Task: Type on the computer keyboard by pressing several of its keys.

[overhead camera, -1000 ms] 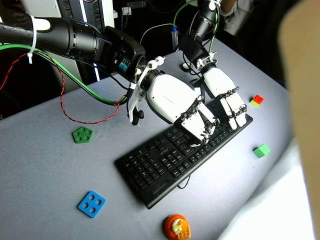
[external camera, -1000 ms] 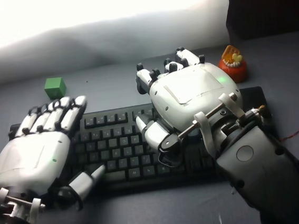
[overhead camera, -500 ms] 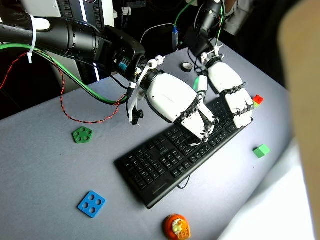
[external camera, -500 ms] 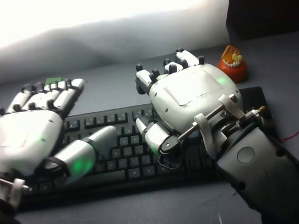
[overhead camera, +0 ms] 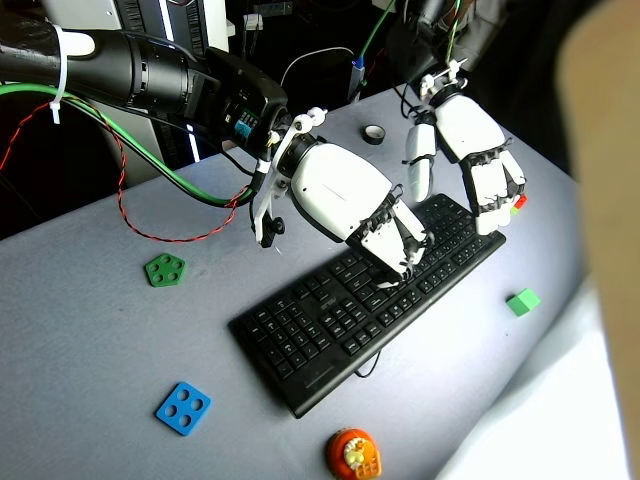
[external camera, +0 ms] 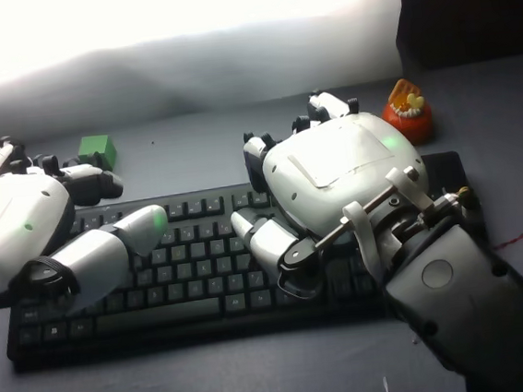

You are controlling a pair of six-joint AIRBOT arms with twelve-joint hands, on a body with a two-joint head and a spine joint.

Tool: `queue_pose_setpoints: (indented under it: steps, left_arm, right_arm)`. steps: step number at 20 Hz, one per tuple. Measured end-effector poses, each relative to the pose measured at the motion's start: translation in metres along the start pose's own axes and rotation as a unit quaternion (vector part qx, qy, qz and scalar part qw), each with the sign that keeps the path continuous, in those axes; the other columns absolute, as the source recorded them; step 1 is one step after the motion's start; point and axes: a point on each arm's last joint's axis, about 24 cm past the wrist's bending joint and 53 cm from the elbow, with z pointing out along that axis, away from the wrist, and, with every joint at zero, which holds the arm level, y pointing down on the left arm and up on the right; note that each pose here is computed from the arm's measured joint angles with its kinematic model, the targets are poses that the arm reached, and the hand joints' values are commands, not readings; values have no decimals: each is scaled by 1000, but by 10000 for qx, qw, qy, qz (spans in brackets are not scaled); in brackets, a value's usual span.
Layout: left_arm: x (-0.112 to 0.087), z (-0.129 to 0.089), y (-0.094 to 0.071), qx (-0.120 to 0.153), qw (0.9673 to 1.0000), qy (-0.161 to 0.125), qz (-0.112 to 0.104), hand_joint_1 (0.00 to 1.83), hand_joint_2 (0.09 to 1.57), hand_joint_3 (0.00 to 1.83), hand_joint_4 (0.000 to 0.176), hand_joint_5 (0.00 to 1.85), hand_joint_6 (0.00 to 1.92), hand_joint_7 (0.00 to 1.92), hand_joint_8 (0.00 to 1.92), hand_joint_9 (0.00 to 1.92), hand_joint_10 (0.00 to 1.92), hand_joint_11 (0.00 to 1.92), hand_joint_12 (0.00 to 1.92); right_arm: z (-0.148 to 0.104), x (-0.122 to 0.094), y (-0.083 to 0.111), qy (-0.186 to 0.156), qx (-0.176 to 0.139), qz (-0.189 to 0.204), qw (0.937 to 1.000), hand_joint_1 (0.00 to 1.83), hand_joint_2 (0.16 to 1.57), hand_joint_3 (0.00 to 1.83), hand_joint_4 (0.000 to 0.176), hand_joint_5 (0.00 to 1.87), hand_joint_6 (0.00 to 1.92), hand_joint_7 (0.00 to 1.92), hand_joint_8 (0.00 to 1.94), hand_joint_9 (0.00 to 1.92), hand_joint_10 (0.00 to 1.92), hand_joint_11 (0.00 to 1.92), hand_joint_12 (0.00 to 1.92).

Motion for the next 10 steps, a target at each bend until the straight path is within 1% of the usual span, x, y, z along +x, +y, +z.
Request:
queue_pose_setpoints:
  steps: [1,2,3,4,5,6,7,8,10]
  left_arm:
    - [-2,1,-1,-2,10000,7,-4,63,1384,4,0,884,730,882,1158,699,1481,424,1871]
    - [-4,1,-1,10,10000,-7,17,130,1382,1,0,875,910,910,1259,750,1556,486,1897]
    - [-5,1,0,-6,10000,-9,17,203,1381,0,0,860,1148,958,1364,830,1634,578,1916]
    - [-5,1,1,-37,10000,9,-3,224,1391,2,0,859,1306,1005,1425,906,1672,627,1915]
    - [-4,2,2,-50,10000,36,-5,218,1407,4,0,858,1391,1020,1460,934,1718,655,1920]
    - [-5,2,2,-49,10000,30,-3,170,1429,6,0,856,1552,1031,1499,934,1748,662,1921]
    - [-4,2,2,-56,10000,49,-6,203,1429,2,0,870,1640,1055,1525,938,1777,700,1921]
    - [-3,2,2,-52,10000,61,-3,166,1452,6,0,885,1713,1063,1567,952,1808,721,1921]
    - [-4,2,2,-53,10000,55,-4,182,1469,5,0,909,1773,1071,1645,973,1842,740,1921]
  right_arm:
    - [-1,-1,1,-5,-8,-1,10000,218,1353,0,0,754,1283,982,1112,848,1476,635,1908]
    - [-2,-2,3,-13,-37,-6,10000,182,1374,7,0,809,1352,1052,1231,926,1626,673,1918]
    - [-2,-2,4,-14,-42,-7,10000,160,1392,10,0,834,1373,1074,1342,977,1731,822,1920]
    - [-2,-2,4,-5,-52,-15,10000,147,1419,15,0,851,1422,1097,1492,1029,1857,957,1921]
    - [-2,-2,4,-3,-52,-27,10000,160,1430,14,0,858,1488,1113,1584,1055,1908,1005,1921]
    - [-3,-1,5,4,-61,-38,10000,164,1448,15,0,877,1563,1162,1648,1114,1918,1072,1921]
    - [-3,-1,6,7,-69,-54,10000,137,1467,18,0,895,1611,1172,1674,1129,1920,1103,1921]
    - [-3,-1,6,1,-70,-61,10000,171,1477,17,0,904,1635,1179,1694,1145,1921,1117,1921]
    - [-3,-2,6,-13,-86,-75,9999,226,1495,15,0,917,1637,1192,1708,1141,1921,1112,1921]
